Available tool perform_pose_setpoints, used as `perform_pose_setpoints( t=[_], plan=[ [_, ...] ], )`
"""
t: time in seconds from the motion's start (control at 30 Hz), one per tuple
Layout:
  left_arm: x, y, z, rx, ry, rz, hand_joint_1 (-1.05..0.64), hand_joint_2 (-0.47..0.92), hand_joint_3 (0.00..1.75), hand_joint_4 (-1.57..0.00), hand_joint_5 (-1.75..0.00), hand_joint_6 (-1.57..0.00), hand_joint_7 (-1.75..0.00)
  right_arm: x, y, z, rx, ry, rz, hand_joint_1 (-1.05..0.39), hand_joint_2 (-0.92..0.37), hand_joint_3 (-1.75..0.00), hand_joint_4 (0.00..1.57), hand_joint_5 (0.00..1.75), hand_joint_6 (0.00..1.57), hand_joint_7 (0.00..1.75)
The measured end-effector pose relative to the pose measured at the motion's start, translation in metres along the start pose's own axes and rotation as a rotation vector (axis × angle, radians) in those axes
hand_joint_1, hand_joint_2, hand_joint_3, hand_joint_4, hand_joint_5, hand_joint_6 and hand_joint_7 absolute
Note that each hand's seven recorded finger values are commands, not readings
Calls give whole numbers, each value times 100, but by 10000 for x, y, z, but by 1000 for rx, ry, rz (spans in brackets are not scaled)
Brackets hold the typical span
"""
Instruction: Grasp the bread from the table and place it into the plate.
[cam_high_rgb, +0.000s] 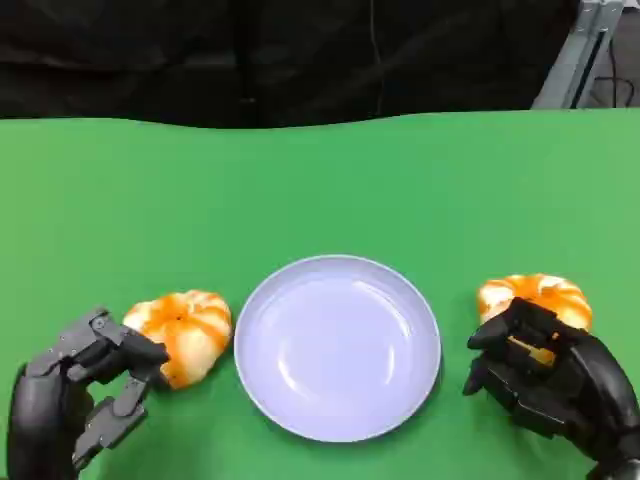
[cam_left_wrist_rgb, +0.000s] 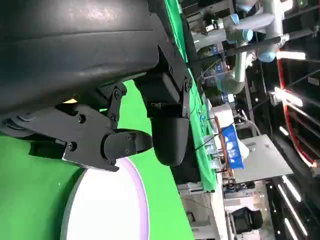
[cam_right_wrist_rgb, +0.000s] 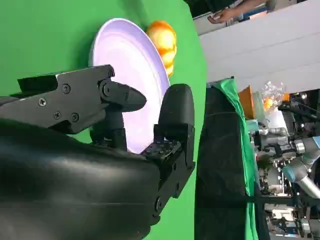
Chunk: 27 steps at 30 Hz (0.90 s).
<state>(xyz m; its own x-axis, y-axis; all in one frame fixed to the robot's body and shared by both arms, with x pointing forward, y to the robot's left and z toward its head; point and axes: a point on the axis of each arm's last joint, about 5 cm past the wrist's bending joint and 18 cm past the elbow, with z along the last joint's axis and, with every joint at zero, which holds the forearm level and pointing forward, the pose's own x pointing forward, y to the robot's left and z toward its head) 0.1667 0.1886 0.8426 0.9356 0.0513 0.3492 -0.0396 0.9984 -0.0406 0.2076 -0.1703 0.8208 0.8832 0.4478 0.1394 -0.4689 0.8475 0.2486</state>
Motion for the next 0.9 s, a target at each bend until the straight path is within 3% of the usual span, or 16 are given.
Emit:
perform_pose_setpoints(
  t=[0.77, 0.83, 0.9],
  plan=[
    [27, 2, 27, 3, -7, -3, -9, 92, 45, -74, -149, -81, -123, 5, 5, 2, -13, 1, 0, 2, -88, -51, 53, 160, 62, 112],
    [27, 3, 27, 5, -7, -3, -8, 92, 43, -77, -138, -84, -116, 6, 5, 2, -13, 1, 0, 1, -88, -50, 53, 161, 62, 112],
    [27, 4, 27, 9, -7, -1, -8, 92, 39, -81, -115, -94, -87, 5, 5, 1, -12, 2, 0, 1, -88, -50, 53, 161, 62, 112]
  ],
)
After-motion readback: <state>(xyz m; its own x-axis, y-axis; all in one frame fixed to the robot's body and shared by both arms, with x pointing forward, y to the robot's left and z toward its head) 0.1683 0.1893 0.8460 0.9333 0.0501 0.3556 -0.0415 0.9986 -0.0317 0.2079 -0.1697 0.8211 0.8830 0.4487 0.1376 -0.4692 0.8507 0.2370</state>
